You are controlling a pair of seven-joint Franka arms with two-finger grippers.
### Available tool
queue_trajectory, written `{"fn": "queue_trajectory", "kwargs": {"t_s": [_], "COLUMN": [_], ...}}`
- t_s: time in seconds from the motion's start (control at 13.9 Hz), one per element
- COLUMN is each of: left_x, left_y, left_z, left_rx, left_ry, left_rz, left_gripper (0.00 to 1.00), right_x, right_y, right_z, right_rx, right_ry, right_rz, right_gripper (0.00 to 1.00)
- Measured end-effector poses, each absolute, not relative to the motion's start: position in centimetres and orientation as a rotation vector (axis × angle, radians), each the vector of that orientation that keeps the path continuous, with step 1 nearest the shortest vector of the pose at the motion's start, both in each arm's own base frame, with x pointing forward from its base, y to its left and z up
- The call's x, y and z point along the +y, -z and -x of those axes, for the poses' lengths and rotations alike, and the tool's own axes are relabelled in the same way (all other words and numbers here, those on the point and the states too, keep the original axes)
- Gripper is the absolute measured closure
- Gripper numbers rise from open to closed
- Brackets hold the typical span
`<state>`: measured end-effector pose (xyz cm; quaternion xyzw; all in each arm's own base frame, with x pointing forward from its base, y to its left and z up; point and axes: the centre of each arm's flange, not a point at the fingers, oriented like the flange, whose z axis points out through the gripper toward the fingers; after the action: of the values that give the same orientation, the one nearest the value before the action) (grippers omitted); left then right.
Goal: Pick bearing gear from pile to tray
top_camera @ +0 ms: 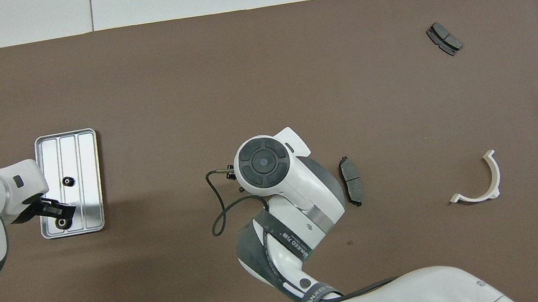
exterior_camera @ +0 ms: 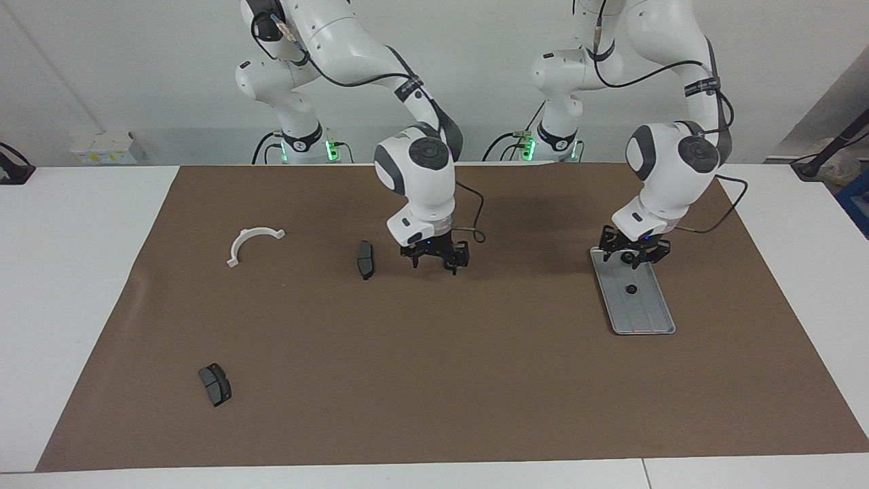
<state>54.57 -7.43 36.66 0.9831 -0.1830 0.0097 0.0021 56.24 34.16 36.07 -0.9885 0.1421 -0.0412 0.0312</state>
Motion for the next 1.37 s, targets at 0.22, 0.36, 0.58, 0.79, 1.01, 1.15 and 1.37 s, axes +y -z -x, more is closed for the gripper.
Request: {"fn": "queue_trajectory", "kwargs": {"t_s": [0.22,0.36,0.58,0.79,1.01,1.15,1.37], "left_x": [-17.9,-23.5,-28.6,-31.5,-34.9,-37.0,-38.1], "left_y": [-37.1,-37.2,-37.1,-35.8,-32.8,-31.4,-31.0], "left_z": [-53.0,-51.7,-50.1,-49.2,-48.6,-48.3,-47.9], "left_rx": [-0.429,-0.376,-0.468,-0.666,-0.782,-0.826,-0.855], "left_ry": [-0.134,-0.228,-0.326,-0.370,-0.356,-0.341,-0.337], "left_rz": [-3.087,-3.057,-2.998,-2.946,-2.913,-2.899,-2.889], "left_gripper": [0.32,0.32,0.33,0.47,0.47,0.44,0.44], "right_x": [26.0,21.7,15.4,9.6,6.3,4.5,1.5], "right_y": [-40.0,-41.9,-44.9,-48.5,-53.0,-55.4,-58.3], "right_z": [-57.7,-57.7,-58.4,-58.0,-57.1,-57.2,-57.4], "right_rx": [0.450,0.454,0.445,0.402,0.354,0.322,0.296], "right_ry": [0.171,0.178,0.203,0.208,0.194,0.204,0.210], "right_rz": [3.032,3.036,3.041,3.059,3.076,3.083,3.093], "right_gripper": [0.00,0.00,0.00,0.00,0.00,0.00,0.00]}}
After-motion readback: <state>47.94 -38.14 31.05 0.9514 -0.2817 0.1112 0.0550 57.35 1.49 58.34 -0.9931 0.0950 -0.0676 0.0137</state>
